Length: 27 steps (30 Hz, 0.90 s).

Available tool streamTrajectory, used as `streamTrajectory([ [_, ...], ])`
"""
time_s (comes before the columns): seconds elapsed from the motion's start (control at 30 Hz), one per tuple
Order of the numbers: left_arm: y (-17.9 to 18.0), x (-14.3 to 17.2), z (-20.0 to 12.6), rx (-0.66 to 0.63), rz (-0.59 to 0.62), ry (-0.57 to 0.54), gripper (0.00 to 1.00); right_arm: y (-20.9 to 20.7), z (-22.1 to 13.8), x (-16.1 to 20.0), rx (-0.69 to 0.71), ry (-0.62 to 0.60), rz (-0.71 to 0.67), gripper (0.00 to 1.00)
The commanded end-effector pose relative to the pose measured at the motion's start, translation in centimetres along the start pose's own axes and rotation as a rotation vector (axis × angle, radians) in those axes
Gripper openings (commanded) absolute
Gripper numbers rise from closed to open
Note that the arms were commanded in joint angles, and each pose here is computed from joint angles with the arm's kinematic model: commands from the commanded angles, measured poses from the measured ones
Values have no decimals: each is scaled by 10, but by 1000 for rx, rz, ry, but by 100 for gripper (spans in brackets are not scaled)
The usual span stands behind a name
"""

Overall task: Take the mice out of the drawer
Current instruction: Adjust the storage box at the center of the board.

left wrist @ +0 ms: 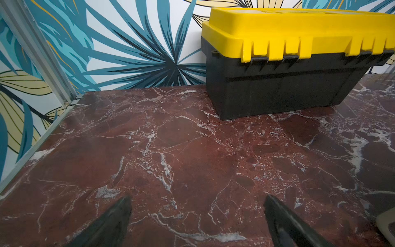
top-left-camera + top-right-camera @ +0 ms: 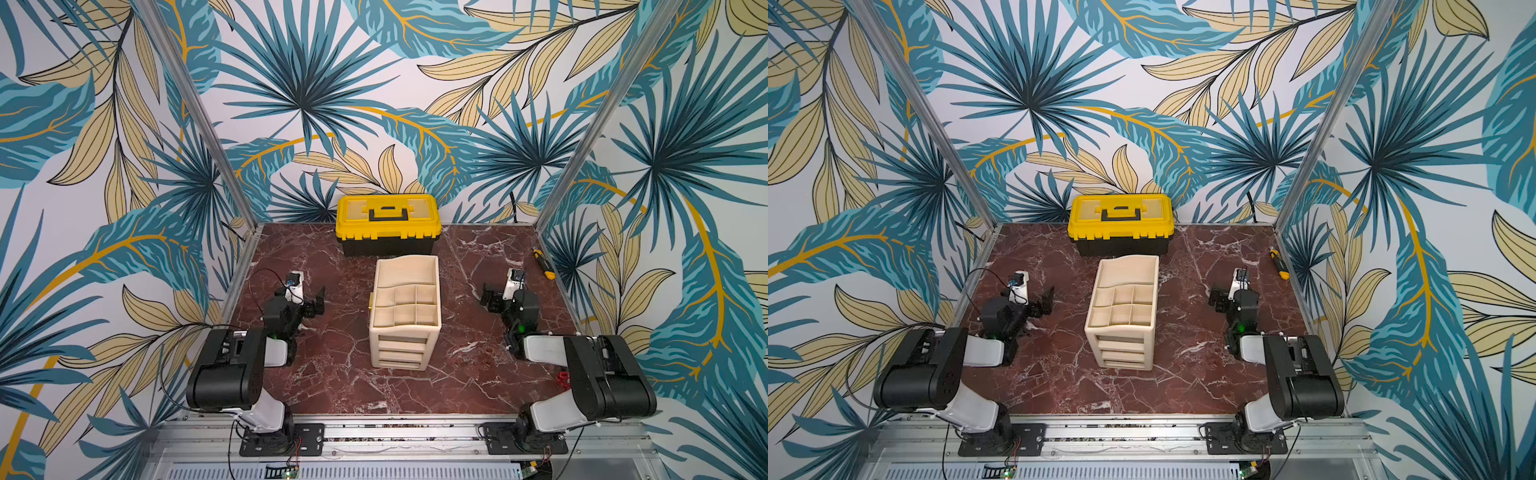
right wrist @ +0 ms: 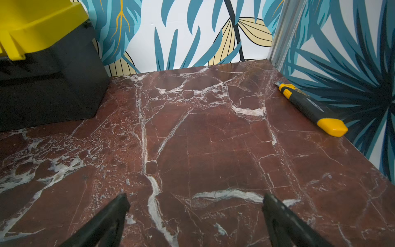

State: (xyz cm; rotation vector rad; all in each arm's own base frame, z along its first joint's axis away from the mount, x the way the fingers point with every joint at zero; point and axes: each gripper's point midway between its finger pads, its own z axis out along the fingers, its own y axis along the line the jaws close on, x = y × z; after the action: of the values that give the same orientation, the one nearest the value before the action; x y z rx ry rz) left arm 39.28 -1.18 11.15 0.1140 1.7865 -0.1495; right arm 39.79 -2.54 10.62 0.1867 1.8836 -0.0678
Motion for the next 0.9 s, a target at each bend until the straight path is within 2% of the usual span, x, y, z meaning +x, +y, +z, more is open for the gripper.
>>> streamTrajectory([
  [0.0, -1, -8, 2, 13, 17, -21, 100, 4, -1, -4, -13, -9, -13, 99],
  [0.77, -3, -9, 2, 41, 11, -20, 100, 6, 0, -4, -5, -5, -29, 99],
  [0.87, -10, -17, -4, 53, 34, -31, 100, 13, -1, -6, -47, -3, -45, 99],
])
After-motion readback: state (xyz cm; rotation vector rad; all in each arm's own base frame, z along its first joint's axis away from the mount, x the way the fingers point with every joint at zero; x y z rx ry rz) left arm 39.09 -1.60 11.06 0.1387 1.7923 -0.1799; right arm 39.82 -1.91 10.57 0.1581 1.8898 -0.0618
